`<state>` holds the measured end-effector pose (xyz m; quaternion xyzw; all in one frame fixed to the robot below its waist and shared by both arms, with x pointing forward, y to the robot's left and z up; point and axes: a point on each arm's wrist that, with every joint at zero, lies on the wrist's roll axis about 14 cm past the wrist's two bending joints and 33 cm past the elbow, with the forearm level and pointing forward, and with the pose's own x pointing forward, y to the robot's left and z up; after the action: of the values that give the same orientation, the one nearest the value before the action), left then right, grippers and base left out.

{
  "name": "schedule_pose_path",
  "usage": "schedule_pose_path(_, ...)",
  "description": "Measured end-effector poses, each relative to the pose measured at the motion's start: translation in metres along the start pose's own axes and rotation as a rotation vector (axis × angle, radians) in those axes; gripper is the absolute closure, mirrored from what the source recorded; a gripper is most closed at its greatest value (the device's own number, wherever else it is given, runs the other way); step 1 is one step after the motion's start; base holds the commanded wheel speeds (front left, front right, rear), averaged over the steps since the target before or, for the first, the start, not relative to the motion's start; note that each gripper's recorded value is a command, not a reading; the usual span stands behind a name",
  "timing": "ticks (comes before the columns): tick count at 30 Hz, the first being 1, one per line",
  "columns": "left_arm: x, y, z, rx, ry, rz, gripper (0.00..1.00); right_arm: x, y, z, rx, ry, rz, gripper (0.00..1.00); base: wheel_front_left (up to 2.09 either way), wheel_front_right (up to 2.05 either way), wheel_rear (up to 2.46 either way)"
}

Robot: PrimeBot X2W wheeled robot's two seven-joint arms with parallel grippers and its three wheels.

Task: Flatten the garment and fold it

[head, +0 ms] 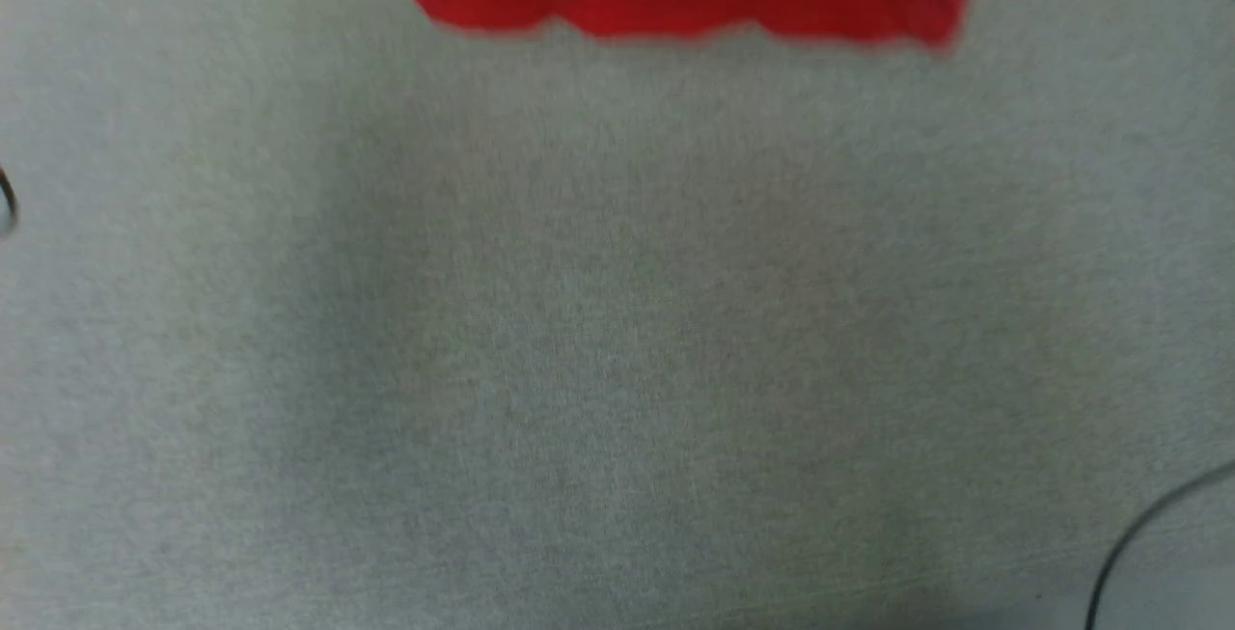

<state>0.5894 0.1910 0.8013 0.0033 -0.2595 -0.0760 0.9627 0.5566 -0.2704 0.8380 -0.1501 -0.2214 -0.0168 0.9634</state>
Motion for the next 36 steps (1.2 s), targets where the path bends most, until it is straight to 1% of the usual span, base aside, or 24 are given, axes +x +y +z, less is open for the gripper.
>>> schedule_pose_path(4, 0.030, 0.007, -0.019, 0.005, -0.031, 0.032, 1.00, 0.032, 0.016, -0.030, 0.004, 0.017, 0.006, 1.00, 0.00, 0.00, 0.00)
schedule_pose_path(7, 0.049, 0.016, -0.030, -0.017, -0.062, 0.065, 1.00, 0.053, 0.029, -0.050, 0.009, 0.017, 0.011, 1.00, 0.00, 0.00, 0.00)
schedule_pose_path(10, 0.061, 0.026, -0.041, -0.035, -0.101, 0.097, 1.00, 0.069, 0.043, -0.070, -0.018, 0.005, 0.024, 1.00, 0.00, 0.00, 0.00)
schedule_pose_path(14, 0.069, 0.038, -0.070, -0.046, -0.097, 0.133, 1.00, 0.083, 0.061, -0.102, -0.003, 0.005, 0.033, 1.00, 0.00, 0.00, 0.00)
schedule_pose_path(20, 0.057, 0.035, -0.133, -0.009, 0.015, 0.097, 1.00, 0.083, 0.100, -0.168, 0.069, 0.082, 0.072, 1.00, 0.00, 0.00, 0.00)
schedule_pose_path(22, 0.045, 0.039, -0.155, 0.004, 0.065, 0.098, 1.00, 0.077, 0.116, -0.190, 0.090, 0.116, 0.095, 1.00, 0.00, 0.00, 0.00)
schedule_pose_path(23, 0.037, 0.042, -0.168, 0.010, 0.094, 0.102, 1.00, 0.070, 0.126, -0.204, 0.072, 0.145, 0.121, 1.00, 0.00, 0.00, 0.00)
schedule_pose_path(25, 0.016, 0.044, -0.195, 0.016, 0.168, 0.102, 1.00, 0.050, 0.144, -0.234, 0.071, 0.216, 0.160, 1.00, 0.00, 0.00, 0.00)
schedule_pose_path(28, -0.023, 0.039, -0.231, 0.034, 0.277, 0.086, 1.00, 0.017, 0.159, -0.267, 0.094, 0.313, 0.188, 1.00, 0.00, 0.00, 0.00)
schedule_pose_path(32, -0.084, 0.024, -0.265, 0.043, 0.427, 0.047, 1.00, -0.030, 0.172, -0.292, 0.078, 0.417, 0.244, 1.00, 0.00, 0.00, 0.00)
schedule_pose_path(36, -0.138, 0.018, -0.274, 0.058, 0.544, 0.027, 1.00, -0.084, 0.180, -0.307, 0.100, 0.521, 0.280, 1.00, 0.00, 0.00, 0.00)
